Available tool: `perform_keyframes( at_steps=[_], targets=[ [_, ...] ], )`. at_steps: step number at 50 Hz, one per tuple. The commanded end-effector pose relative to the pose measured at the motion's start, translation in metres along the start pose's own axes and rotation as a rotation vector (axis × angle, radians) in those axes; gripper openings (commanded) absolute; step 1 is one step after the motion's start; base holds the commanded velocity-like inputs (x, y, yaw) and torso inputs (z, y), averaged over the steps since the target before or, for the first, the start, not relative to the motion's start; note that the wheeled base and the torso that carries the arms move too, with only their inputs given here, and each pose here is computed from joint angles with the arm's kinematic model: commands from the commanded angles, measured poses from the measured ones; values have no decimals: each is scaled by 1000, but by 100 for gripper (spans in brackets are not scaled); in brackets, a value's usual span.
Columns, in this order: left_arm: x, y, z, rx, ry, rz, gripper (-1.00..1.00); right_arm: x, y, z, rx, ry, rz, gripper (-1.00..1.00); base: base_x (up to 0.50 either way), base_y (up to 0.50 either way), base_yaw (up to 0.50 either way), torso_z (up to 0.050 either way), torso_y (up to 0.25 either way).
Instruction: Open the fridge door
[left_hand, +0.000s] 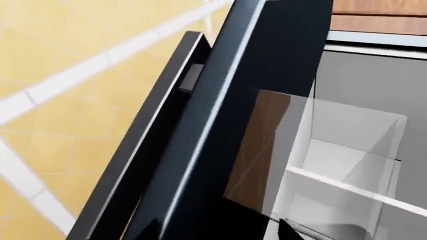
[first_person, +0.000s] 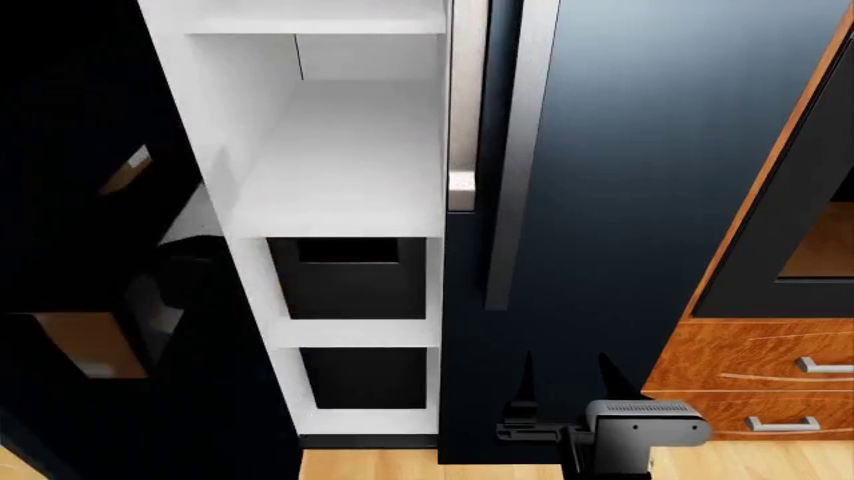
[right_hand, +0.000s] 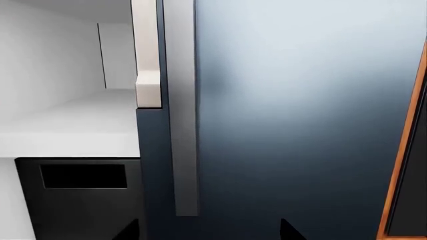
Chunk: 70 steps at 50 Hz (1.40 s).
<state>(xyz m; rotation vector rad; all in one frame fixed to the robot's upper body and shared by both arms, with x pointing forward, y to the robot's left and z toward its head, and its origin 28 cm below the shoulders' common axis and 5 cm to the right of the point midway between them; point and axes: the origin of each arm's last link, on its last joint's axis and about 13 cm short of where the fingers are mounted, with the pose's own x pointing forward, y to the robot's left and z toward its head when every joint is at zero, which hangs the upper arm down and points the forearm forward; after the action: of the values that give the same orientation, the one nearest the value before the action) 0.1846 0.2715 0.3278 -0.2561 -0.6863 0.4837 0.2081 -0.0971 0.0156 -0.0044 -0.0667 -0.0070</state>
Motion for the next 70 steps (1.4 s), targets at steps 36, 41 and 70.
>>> perform_keyframes(
  at_steps=[36,41,70],
  targets=[
    [-29,19,28,-1,-101,311,100,0,0,0,-5,-1,-1,100,0,0,1,0,0],
    [-42,30,29,-15,-109,301,100,-1,0,1,-5,0,-1,100,0,0,0,0,0],
    [-42,36,33,20,-128,319,100,2,10,26,-22,-40,38,100,0,0,0,0,0]
  ],
)
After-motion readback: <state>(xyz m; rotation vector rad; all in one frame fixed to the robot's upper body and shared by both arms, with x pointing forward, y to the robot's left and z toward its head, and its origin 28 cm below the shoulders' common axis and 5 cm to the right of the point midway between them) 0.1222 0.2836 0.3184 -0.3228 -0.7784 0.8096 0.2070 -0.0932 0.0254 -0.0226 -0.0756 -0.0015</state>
